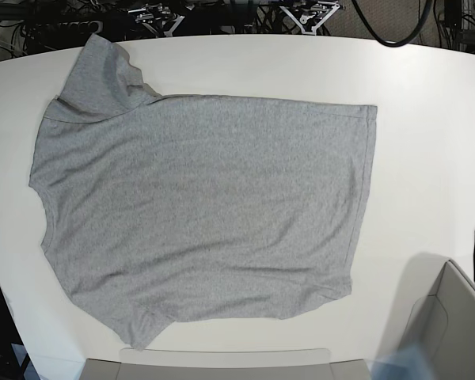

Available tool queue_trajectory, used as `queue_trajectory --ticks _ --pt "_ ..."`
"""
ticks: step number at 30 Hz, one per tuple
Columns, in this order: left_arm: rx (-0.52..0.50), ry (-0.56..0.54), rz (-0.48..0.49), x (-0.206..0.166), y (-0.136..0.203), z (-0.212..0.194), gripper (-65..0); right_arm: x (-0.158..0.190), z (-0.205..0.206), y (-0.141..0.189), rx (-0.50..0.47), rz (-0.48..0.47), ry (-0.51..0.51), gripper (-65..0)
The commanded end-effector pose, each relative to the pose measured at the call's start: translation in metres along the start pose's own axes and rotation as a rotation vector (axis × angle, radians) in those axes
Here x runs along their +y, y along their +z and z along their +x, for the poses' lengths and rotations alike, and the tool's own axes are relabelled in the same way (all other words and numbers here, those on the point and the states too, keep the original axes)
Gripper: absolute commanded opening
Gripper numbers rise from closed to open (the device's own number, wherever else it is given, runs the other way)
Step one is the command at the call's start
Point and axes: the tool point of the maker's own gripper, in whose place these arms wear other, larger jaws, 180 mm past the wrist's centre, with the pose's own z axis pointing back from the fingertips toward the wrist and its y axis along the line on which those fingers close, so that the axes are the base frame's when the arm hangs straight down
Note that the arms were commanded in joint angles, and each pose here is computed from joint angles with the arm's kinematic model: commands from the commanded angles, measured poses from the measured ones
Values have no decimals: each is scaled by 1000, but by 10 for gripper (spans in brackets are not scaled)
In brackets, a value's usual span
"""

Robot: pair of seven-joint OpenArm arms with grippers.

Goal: Fold the T-shirt properly

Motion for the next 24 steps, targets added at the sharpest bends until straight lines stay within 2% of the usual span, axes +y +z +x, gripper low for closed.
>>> queue_trajectory --ticks 1,24 --pt "6 -2 1 -1 0 -3 -650 -2 5 0 -10 3 4 -648" --pt "7 -2 3 -1 0 -3 -650 -1 6 0 -12 5 2 -649"
